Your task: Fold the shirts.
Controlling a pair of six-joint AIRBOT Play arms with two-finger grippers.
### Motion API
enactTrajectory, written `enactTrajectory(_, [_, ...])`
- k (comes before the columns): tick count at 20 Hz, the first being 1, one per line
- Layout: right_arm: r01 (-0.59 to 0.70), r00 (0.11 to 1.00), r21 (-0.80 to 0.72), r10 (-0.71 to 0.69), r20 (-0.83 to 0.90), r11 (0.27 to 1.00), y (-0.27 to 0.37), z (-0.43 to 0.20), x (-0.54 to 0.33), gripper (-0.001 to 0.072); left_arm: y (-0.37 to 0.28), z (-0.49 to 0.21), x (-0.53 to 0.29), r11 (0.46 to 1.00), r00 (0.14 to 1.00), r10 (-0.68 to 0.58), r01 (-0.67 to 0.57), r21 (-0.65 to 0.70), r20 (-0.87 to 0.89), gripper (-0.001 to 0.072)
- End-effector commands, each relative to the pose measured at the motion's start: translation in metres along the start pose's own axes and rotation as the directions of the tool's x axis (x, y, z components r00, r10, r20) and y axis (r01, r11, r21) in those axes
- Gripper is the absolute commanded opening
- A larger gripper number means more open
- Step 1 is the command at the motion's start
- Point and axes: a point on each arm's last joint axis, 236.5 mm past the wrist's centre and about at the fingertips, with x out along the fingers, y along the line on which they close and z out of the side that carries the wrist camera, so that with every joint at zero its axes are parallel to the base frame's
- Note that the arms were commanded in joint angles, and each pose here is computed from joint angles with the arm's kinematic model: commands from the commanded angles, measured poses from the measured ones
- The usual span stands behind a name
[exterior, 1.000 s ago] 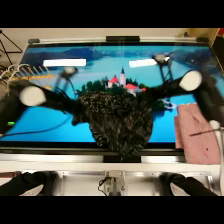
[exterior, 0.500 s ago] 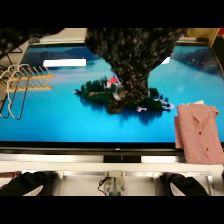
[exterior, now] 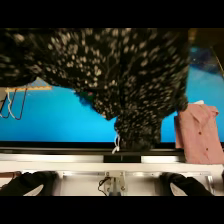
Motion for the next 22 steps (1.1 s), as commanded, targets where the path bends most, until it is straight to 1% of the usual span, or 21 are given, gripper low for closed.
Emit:
enactTrajectory(1, [-0.160,0.906,0.134,0.199,-0.374,0.978,0.012,-0.106,0.105,0.0065,0.032,-0.072,0.068,0.993,0.968,0.120,-0.119,0.018,-0.219,0.0052])
enactTrajectory(2, [-0.188,0.888,0.188,0.249,-0.386,0.964,0.015,-0.121,0.140,0.0065,0.042,-0.105,0.091,0.988,0.941,0.148,-0.154,0.006,-0.305,0.0052])
enactTrajectory(4, [-0.263,0.846,0.330,0.381,-0.372,0.906,0.031,-0.148,0.203,0.0065,0.055,-0.171,0.127,0.979,0.866,0.178,-0.202,0.000,-0.468,0.0052])
enactTrajectory(6, [-0.318,0.781,0.500,0.521,-0.344,0.806,0.054,-0.176,0.249,0.0065,0.058,-0.237,0.154,0.975,0.772,0.188,-0.222,0.019,-0.607,0.0053])
enactTrajectory(7, [-0.314,0.742,0.579,0.575,-0.345,0.753,0.065,-0.193,0.266,0.0065,0.058,-0.267,0.165,0.975,0.723,0.188,-0.218,0.039,-0.665,0.0053])
enactTrajectory(8, [-0.287,0.713,0.630,0.600,-0.363,0.722,0.074,-0.211,0.279,0.0065,0.055,-0.296,0.175,0.976,0.672,0.182,-0.210,0.051,-0.718,0.0053])
enactTrajectory(10, [-0.220,0.667,0.675,0.613,-0.423,0.705,0.088,-0.244,0.297,0.0065,0.047,-0.340,0.192,0.980,0.588,0.156,-0.193,0.050,-0.794,0.0053])
enactTrajectory(11, [-0.203,0.654,0.668,0.607,-0.452,0.716,0.094,-0.254,0.301,0.0066,0.044,-0.356,0.199,0.982,0.557,0.144,-0.186,0.046,-0.818,0.0054])
enactTrajectory(12, [-0.190,0.652,0.651,0.590,-0.475,0.735,0.097,-0.259,0.303,0.0126,0.041,-0.371,0.205,0.983,0.528,0.133,-0.181,0.042,-0.839,0.0059])
enactTrajectory(13, [-0.189,0.660,0.637,0.577,-0.481,0.748,0.096,-0.256,0.302,0.0337,0.040,-0.381,0.209,0.983,0.507,0.131,-0.178,0.045,-0.852,0.0133])
enactTrajectory(14, [-0.197,0.665,0.631,0.575,-0.476,0.750,0.096,-0.250,0.297,0.0490,0.040,-0.388,0.211,0.983,0.493,0.131,-0.177,0.048,-0.860,0.0323])
enactTrajectory(15, [-0.201,0.673,0.620,0.567,-0.475,0.758,0.092,-0.241,0.289,0.0494,0.041,-0.388,0.212,0.983,0.493,0.135,-0.176,0.053,-0.859,0.0518])
enactTrajectory(16, [-0.190,0.686,0.600,0.542,-0.485,0.777,0.083,-0.233,0.277,0.0494,0.045,-0.381,0.213,0.982,0.503,0.141,-0.180,0.056,-0.853,0.0616])
enactTrajectory(18, [-0.130,0.713,0.506,0.435,-0.550,0.852,0.059,-0.221,0.244,0.0494,0.056,-0.357,0.214,0.983,0.524,0.151,-0.166,0.073,-0.838,0.0627])
enactTrajectory(20, [-0.026,0.706,0.382,0.287,-0.647,0.924,0.031,-0.220,0.204,0.0494,0.061,-0.329,0.214,0.982,0.554,0.145,-0.183,0.050,-0.820,0.0626])
enactTrajectory(21, [0.017,0.692,0.353,0.244,-0.680,0.936,0.023,-0.220,0.184,0.0495,0.054,-0.320,0.215,0.984,0.568,0.111,-0.175,0.012,-0.816,0.0626])
enactTrajectory(22, [0.025,0.682,0.361,0.248,-0.688,0.932,0.026,-0.219,0.169,0.0501,0.036,-0.319,0.215,0.988,0.573,0.040,-0.147,-0.055,-0.818,0.0627])
